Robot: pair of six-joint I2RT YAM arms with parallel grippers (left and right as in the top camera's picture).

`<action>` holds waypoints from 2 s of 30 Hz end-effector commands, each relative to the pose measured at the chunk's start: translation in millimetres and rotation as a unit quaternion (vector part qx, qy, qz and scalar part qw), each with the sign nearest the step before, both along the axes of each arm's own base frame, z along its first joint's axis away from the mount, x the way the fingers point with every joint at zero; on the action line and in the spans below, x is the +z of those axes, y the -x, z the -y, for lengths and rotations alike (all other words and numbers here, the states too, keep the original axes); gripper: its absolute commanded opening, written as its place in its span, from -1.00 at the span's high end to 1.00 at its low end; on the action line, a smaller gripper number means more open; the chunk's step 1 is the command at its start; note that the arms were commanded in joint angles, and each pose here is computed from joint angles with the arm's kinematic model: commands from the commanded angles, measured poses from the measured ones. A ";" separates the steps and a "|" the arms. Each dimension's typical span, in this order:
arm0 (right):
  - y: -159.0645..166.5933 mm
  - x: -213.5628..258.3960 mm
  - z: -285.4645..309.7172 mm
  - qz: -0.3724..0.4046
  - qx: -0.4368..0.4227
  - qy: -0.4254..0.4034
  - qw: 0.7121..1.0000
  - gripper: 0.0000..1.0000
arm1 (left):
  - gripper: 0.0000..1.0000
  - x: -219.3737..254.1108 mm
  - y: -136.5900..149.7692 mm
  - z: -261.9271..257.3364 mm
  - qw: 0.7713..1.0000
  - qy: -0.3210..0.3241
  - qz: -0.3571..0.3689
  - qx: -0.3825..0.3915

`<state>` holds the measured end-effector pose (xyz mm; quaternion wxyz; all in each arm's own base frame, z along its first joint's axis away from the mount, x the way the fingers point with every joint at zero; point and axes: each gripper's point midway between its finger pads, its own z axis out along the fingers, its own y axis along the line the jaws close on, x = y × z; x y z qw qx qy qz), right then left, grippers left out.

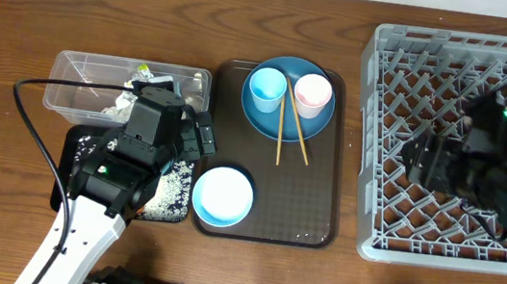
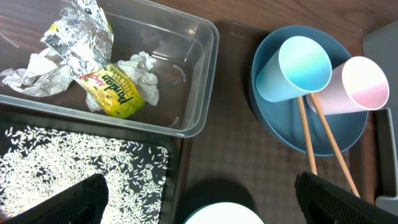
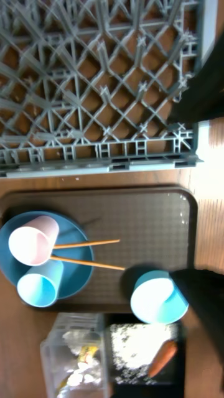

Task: Sort waste into correct bins and load items into the dishwasher rack
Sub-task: 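Reach the right gripper to the chopsticks in the light-blue bowl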

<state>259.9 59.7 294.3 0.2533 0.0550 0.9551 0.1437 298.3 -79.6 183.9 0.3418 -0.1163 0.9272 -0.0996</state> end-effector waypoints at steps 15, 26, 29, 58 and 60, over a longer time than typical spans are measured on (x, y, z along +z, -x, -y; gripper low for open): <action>-42.1 -103.2 -99.6 -0.146 0.093 0.059 0.983 0.60 | -0.96 6.1 -3.0 -2.9 1.000 -0.008 0.008 0.000; -65.8 -159.7 -151.7 -0.142 0.135 0.107 0.975 0.53 | -0.96 6.1 -3.0 -2.9 1.000 -0.008 0.008 0.000; -71.9 -175.2 -156.4 -0.143 0.136 0.122 0.973 0.49 | -0.96 6.1 -3.0 -2.9 1.000 -0.008 0.008 0.000; -84.2 -244.4 -151.6 -0.178 0.164 0.189 0.952 0.42 | -0.96 6.1 -3.0 -2.9 1.000 -0.008 0.008 0.000; -84.2 -244.4 -151.6 -0.178 0.164 0.189 0.952 0.61 | -0.96 6.1 -3.0 -2.9 1.000 -0.008 0.008 0.000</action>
